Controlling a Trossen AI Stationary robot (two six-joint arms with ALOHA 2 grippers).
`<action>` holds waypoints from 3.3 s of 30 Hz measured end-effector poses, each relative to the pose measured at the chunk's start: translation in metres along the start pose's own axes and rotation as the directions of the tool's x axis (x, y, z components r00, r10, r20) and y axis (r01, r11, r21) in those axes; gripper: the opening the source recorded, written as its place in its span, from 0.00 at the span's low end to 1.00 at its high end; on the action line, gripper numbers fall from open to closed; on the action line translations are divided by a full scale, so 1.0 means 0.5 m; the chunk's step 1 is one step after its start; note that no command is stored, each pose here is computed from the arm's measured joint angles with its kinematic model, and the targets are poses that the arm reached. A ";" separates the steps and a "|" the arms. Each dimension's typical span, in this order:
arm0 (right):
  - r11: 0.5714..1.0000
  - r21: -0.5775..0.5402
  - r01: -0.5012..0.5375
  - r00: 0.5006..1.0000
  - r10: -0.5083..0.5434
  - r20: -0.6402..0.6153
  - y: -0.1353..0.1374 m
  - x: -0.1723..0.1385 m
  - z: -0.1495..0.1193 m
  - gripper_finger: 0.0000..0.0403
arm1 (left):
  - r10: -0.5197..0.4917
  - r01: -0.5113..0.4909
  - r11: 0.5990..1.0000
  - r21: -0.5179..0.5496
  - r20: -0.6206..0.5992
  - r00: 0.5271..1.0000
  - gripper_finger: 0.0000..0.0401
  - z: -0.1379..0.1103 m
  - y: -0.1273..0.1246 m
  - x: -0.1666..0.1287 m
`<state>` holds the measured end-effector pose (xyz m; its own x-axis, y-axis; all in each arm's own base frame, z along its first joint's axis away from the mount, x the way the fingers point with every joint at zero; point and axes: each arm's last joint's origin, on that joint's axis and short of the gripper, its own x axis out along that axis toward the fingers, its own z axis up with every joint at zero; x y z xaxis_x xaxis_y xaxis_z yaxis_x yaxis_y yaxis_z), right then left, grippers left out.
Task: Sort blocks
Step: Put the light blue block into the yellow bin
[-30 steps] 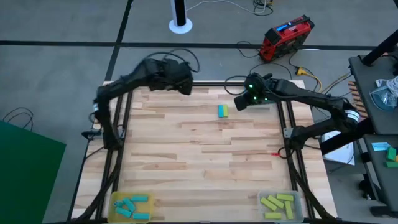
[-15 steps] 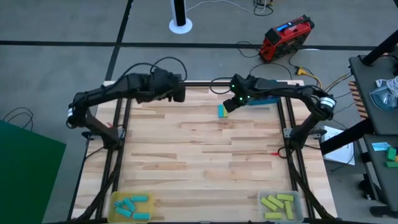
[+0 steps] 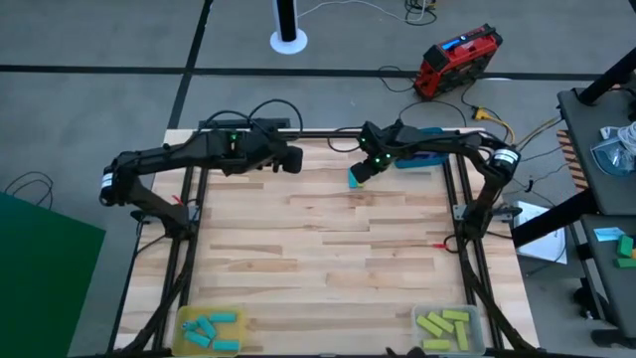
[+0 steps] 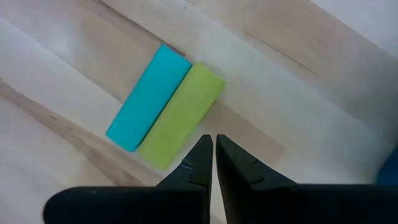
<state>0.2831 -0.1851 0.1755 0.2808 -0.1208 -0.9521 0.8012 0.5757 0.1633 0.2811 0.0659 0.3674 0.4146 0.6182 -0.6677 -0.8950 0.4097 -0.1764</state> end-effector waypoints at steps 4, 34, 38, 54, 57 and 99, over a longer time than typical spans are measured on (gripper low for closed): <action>1.000 0.006 0.005 1.000 -0.005 -0.006 -0.006 0.010 0.003 0.03 | -0.004 0.004 1.000 -0.005 -0.012 1.000 0.00 -0.001 -0.002 0.003; 0.991 -0.024 -0.128 0.991 0.129 0.039 0.029 0.066 0.017 0.03 | 0.004 -0.004 1.000 -0.024 -0.005 1.000 0.00 -0.001 -0.003 0.005; 0.991 -0.043 -0.126 0.992 0.127 0.023 0.035 0.083 0.015 0.03 | 0.004 -0.004 1.000 -0.024 -0.005 1.000 0.00 -0.001 -0.003 0.005; 0.977 -0.067 -0.202 0.978 0.204 0.032 0.098 0.064 -0.009 0.03 | 0.008 -0.008 1.000 -0.022 -0.005 1.000 0.00 -0.002 -0.003 0.005; 0.988 -0.047 -0.145 0.987 0.148 0.058 0.094 0.066 -0.009 0.03 | 0.008 -0.008 1.000 -0.022 -0.005 1.000 0.00 -0.002 -0.003 0.005; 0.952 -0.235 -0.196 0.977 0.211 0.040 0.182 0.017 -0.027 0.03 | 0.005 -0.005 1.000 -0.024 -0.005 1.000 0.00 -0.001 -0.003 0.005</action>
<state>0.3513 -0.1230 0.1788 0.4643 -0.0293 -0.8852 0.5838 0.7617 0.2810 0.2833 0.0663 0.3656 0.4090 0.6173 -0.6721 -0.9009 0.3904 -0.1897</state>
